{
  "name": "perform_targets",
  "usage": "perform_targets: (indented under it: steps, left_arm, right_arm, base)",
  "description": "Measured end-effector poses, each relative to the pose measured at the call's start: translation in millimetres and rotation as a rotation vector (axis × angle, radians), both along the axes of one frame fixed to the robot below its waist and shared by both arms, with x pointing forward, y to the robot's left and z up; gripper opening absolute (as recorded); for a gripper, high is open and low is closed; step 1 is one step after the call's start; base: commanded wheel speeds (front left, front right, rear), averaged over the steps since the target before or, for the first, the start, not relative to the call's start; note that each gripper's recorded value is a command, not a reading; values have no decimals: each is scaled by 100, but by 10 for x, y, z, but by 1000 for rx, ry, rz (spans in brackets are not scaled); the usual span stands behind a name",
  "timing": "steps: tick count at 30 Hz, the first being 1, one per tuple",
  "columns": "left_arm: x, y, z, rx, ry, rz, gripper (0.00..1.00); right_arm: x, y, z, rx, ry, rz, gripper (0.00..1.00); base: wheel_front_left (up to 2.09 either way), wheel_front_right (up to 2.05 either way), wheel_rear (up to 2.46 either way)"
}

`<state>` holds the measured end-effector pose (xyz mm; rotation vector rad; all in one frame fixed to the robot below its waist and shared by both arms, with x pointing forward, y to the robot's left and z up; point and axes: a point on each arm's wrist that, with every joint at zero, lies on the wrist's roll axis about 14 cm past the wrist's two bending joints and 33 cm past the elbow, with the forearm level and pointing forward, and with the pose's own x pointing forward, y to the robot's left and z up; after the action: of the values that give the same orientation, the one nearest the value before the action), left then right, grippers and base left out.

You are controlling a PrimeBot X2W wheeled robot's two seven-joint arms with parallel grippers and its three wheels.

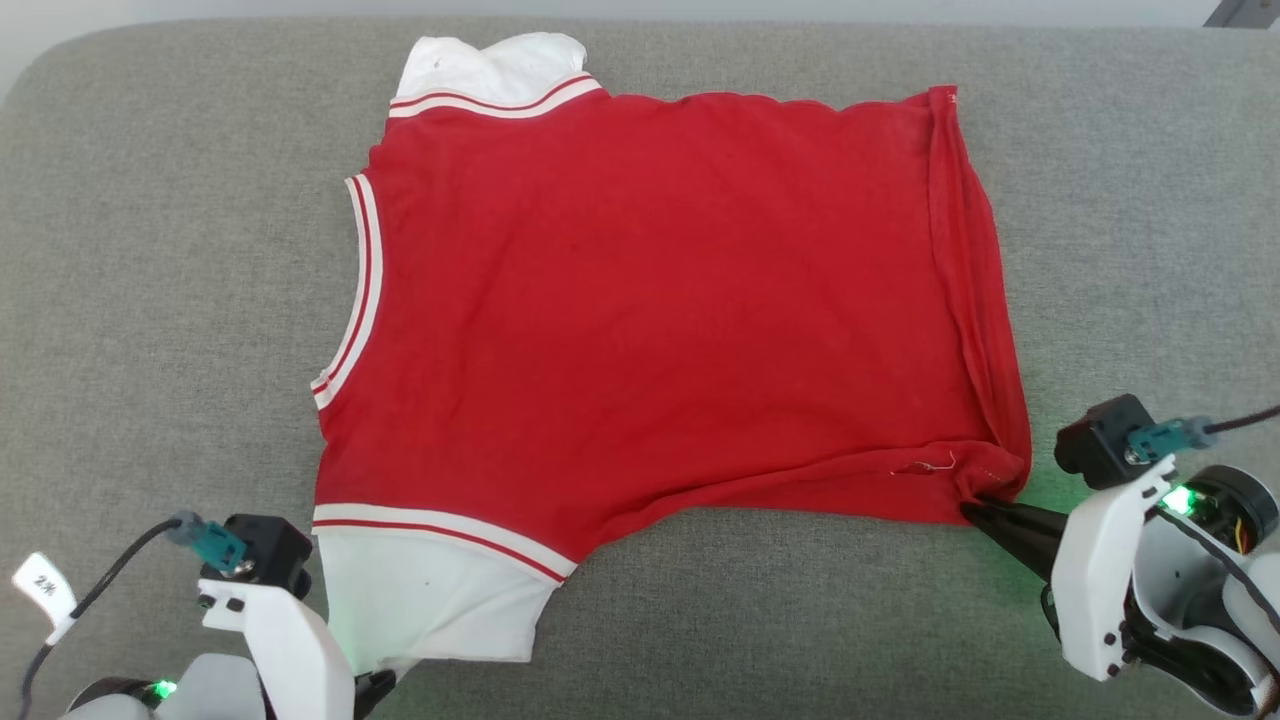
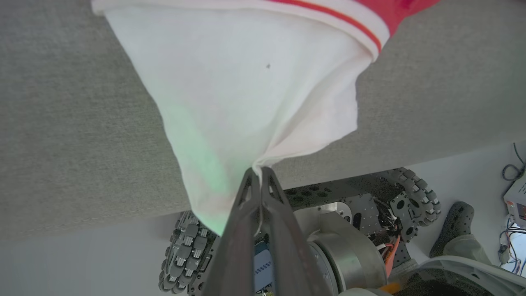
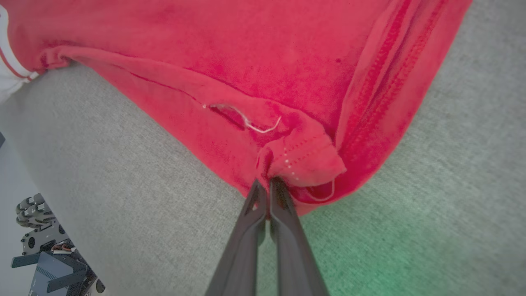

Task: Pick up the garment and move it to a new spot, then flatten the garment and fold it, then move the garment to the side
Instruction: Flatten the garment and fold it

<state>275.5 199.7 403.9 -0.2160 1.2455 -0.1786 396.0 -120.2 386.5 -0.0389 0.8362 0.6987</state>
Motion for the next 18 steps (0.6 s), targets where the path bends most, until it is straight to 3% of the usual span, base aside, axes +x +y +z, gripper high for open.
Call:
perform_targets:
  steps: [6, 18]
  left_arm:
    - [165, 76, 136, 24, -69, 4, 0]
    - [1403, 390, 1096, 230, -523, -127, 0]
  right_arm:
    - [-10, 9, 71, 60, -10, -42, 0]
    - [541, -44, 642, 106, -237, -137, 0]
  base:
    - [0, 0, 0]
    - [0, 0, 0]
